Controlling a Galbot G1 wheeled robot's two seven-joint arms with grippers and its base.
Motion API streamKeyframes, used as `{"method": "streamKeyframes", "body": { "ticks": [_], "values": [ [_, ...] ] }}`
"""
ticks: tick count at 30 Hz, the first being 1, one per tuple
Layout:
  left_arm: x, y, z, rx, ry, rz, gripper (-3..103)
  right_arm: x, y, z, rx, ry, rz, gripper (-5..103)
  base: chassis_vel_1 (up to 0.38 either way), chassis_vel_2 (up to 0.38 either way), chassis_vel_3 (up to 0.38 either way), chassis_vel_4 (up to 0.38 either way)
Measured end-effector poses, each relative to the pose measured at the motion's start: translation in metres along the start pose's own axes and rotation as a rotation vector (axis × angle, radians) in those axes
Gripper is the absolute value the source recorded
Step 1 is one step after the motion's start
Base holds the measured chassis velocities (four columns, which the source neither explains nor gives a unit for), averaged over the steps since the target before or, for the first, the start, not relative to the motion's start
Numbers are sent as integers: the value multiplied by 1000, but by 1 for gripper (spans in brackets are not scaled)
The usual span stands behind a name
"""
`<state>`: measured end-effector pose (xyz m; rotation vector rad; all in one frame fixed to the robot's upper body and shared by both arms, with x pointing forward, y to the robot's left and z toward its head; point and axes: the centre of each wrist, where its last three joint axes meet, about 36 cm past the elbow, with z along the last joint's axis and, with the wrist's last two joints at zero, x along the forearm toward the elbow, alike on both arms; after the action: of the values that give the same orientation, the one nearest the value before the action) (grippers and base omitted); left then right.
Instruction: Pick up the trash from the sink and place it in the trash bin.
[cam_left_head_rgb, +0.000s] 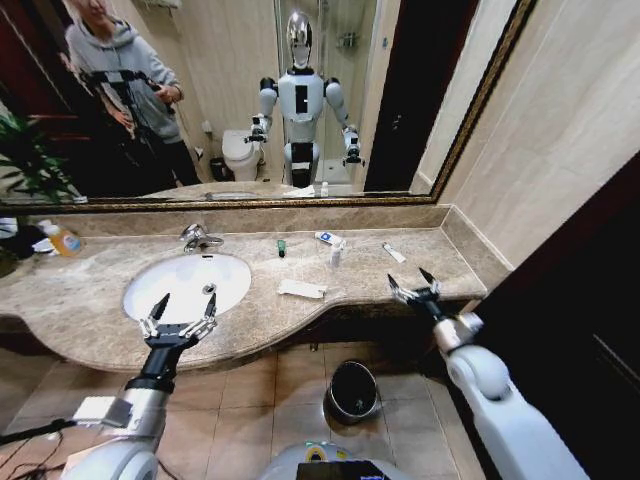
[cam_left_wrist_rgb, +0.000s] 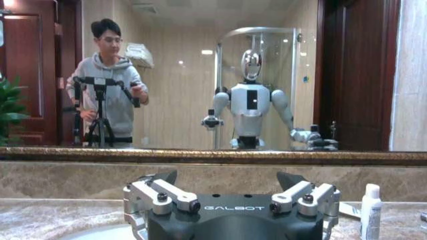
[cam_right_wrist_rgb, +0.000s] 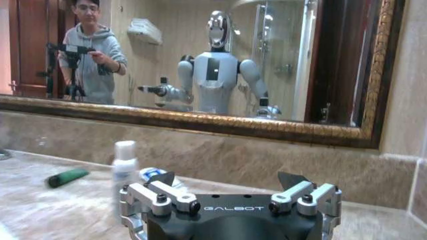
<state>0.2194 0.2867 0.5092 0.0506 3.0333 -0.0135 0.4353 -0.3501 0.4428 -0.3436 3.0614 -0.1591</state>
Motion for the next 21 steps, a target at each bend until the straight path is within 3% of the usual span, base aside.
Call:
{"method": "streamKeyframes", "body": {
  "ticks": [3, 6, 16, 21],
  "values": [
    [0, 0, 0, 0, 0, 0, 100, -28, -29, 3, 18, 16, 1, 100, 0, 0, 0, 0],
    [0, 0, 0, 0, 0, 0, 100, -48, -35, 9, 20, 35, 0, 100, 0, 0, 0, 0],
    [0, 0, 0, 0, 0, 0, 100, -138, -1, 2, 68, 85, -49, 100, 0, 0, 0, 0],
    [0, 0, 0, 0, 0, 0, 100, -163, -1, 3, 97, 151, -54, 100, 0, 0, 0, 0]
  ]
}}
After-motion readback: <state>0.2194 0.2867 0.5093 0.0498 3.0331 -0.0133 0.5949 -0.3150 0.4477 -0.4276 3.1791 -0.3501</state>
